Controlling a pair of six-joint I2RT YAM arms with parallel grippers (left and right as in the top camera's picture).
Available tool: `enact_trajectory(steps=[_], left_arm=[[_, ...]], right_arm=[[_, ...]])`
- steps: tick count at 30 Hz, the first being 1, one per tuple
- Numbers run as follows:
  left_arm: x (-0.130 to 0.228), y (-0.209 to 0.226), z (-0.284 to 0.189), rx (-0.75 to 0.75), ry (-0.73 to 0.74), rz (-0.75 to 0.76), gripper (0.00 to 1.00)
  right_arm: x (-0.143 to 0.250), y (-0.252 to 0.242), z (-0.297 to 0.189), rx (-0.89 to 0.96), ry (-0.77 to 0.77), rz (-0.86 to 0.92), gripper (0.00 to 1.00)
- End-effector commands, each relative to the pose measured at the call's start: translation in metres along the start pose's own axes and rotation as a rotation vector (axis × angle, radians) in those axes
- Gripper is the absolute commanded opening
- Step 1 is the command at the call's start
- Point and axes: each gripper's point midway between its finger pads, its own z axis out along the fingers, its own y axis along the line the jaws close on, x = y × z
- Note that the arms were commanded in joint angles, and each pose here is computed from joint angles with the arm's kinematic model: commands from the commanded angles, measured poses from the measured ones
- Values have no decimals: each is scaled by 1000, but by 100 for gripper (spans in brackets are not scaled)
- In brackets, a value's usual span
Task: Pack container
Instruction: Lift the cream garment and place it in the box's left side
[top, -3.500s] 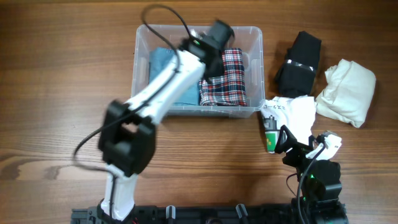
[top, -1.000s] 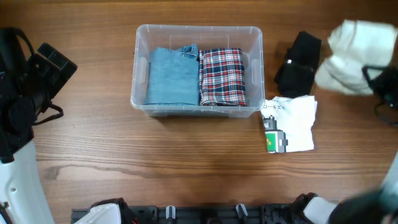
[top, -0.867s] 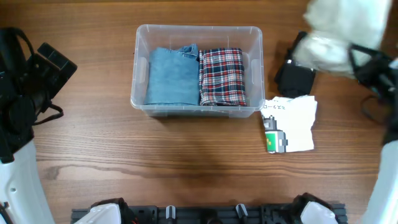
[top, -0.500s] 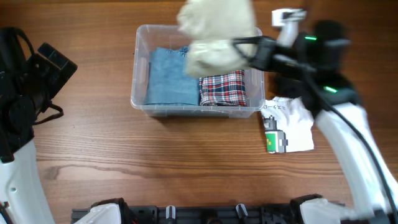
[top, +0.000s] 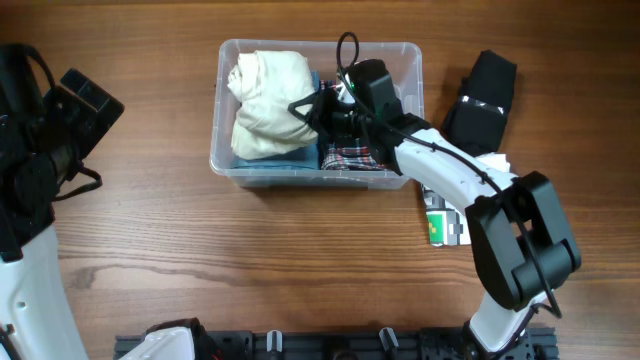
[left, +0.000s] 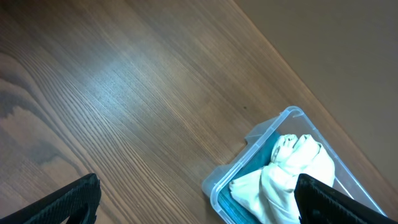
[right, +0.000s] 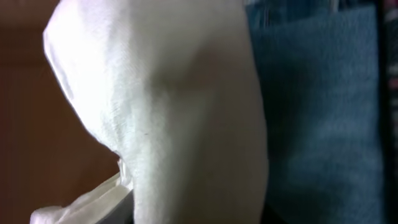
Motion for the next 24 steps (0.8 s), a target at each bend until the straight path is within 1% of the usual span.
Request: enact_trajectory(steps=[1,2,3,4,6,9,11,13,15,16,17,20,21,23,24], left_arm=[[-3,2,0,-9,-10,2,100],[-3,2,0,-9,-10,2,100],[-3,2,0,-9,-10,2,100],[-3,2,0,-9,-10,3,100],[-3,2,0,-9,-10,2,100],[-3,2,0,-9,-10,2,100],[-3,2,0,-9,-10,2,100],[-3,2,0,-9,-10,2,100],[-3,2,0,-9,-10,2,100],[-3,2,0,-9,-10,2,100],[-3,2,0,-9,-10,2,100],[-3,2,0,-9,-10,2,100],[-3,2,0,-9,-10,2,100],[-3,2,0,-9,-10,2,100],[-3,2,0,-9,-10,2,100]], right_arm=[[-3,32,-11,-90,0,-200,47],[-5,36,-16,-96,-10,-245,54],[-9,42,-24,-103,-27,-287,57],[-12,50,-35,-109,-45,-328,59],[-17,59,-53,-99,-83,-385,59],[-32,60,-85,1,-185,-456,56],[-40,71,-108,15,-244,-538,49],[-39,86,-123,-11,-273,-563,42],[-30,96,-125,-39,-262,-574,29],[-20,97,-118,-43,-236,-566,19],[-12,95,-108,-37,-209,-570,14],[22,72,-58,22,-97,-572,11],[40,50,-30,62,-24,-571,9],[63,15,4,109,86,-544,5],[75,2,15,110,142,-531,4]])
